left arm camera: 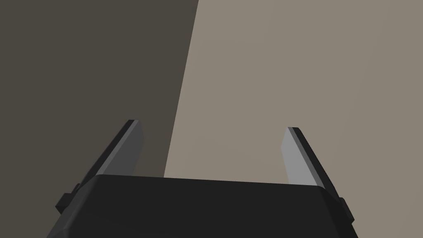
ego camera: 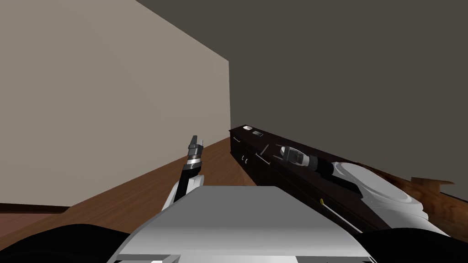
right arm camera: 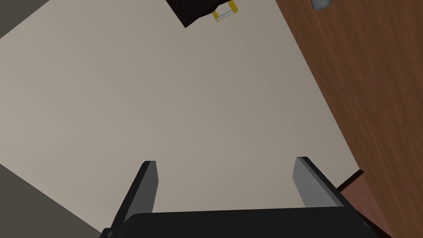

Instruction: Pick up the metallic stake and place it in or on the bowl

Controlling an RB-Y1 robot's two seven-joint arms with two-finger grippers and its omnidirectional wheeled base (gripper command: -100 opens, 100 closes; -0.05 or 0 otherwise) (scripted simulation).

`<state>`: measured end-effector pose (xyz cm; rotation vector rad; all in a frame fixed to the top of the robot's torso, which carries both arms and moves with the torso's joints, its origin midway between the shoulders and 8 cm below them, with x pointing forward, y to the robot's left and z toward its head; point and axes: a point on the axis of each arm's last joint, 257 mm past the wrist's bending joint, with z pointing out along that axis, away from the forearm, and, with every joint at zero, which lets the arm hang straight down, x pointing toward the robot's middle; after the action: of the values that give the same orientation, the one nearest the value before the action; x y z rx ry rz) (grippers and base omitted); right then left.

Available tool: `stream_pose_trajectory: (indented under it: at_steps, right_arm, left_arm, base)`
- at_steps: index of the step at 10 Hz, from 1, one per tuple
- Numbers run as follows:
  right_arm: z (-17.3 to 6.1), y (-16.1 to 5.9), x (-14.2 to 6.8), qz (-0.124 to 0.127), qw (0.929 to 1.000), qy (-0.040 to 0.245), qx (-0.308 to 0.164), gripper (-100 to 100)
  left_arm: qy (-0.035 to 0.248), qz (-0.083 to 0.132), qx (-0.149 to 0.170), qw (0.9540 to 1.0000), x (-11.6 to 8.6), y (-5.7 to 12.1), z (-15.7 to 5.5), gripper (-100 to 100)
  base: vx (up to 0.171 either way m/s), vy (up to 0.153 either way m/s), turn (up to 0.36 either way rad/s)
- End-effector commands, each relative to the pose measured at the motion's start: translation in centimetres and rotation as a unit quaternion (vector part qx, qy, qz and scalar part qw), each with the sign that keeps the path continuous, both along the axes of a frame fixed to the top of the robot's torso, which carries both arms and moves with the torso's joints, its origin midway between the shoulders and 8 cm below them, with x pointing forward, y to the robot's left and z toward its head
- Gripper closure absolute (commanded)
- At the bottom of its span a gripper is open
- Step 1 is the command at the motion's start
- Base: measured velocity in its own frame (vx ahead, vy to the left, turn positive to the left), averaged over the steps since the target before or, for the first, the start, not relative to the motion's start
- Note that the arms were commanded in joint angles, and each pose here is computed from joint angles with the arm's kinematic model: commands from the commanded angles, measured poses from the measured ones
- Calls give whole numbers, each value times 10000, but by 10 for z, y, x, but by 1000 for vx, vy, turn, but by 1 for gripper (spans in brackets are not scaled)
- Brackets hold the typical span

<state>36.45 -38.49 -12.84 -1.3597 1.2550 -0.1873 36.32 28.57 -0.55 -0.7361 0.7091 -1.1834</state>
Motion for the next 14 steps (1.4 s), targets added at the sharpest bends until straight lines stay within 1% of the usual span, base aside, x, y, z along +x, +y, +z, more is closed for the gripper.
stream_pose_trajectory:
  at_steps: [1,2,3,4,5,6,7,8,9,10,11,12,13,14]
  right_arm:
    - [-9,-8,-1,35,9995,77,-317,-100]
    - [-17,-20,-5,114,9976,183,-660,-100]
    - [-22,-22,-5,101,9968,220,-766,-100]
    - [-32,-34,-10,185,9932,358,-1092,-100]
    - [-35,-36,-11,175,9921,390,-1176,-100]
    - [-46,-47,-17,266,9872,552,-1473,-100]
    - [-49,-50,-18,257,9859,583,-1547,-100]
    - [-60,-61,-26,352,9797,767,-1816,-100]
    - [-63,-63,-26,345,9783,794,-1881,-100]
    - [-75,-74,-35,444,9709,1000,-2131,-100]
    - [-76,-76,-36,439,9696,1022,-2179,-100]
    - [-88,-86,-46,545,9614,1236,-2397,-100]
    - [-90,-88,-47,540,9599,1260,-2446,-100]
    - [-101,-98,-59,649,9507,1485,-2645,-100]
  left_arm:
    - [0,0,0,10000,0,0,0,0]
    - [0,0,0,10000,0,0,0,0]
    - [0,0,0,10000,0,0,0,0]
    - [0,0,0,10000,0,0,0,0]
    - [0,0,0,10000,0,0,0,0]
    - [0,0,0,10000,0,0,0,0]
    - [0,0,0,10000,0,0,0,0]
    - [0,0,0,10000,0,0,0,0]
    - [0,0,0,10000,0,0,0,0]
    - [0,0,0,10000,0,0,0,0]
    - [0,0,0,10000,0,0,0,0]
    - [0,1,1,10000,0,0,0,0]
    - [0,0,0,10000,0,0,0,0]
    - [0,0,0,10000,0,0,0,0]
  base:
    - [44,28,49]
    - [53,32,87]
    - [54,23,47]
    - [68,26,85]
    - [65,26,57]
    - [90,30,115]
    - [71,17,54]
    - [64,21,116]
    - [60,12,55]
    - [80,-1,105]
    - [77,-1,64]
    - [93,21,117]
    - [76,12,69]
    - [80,12,121]
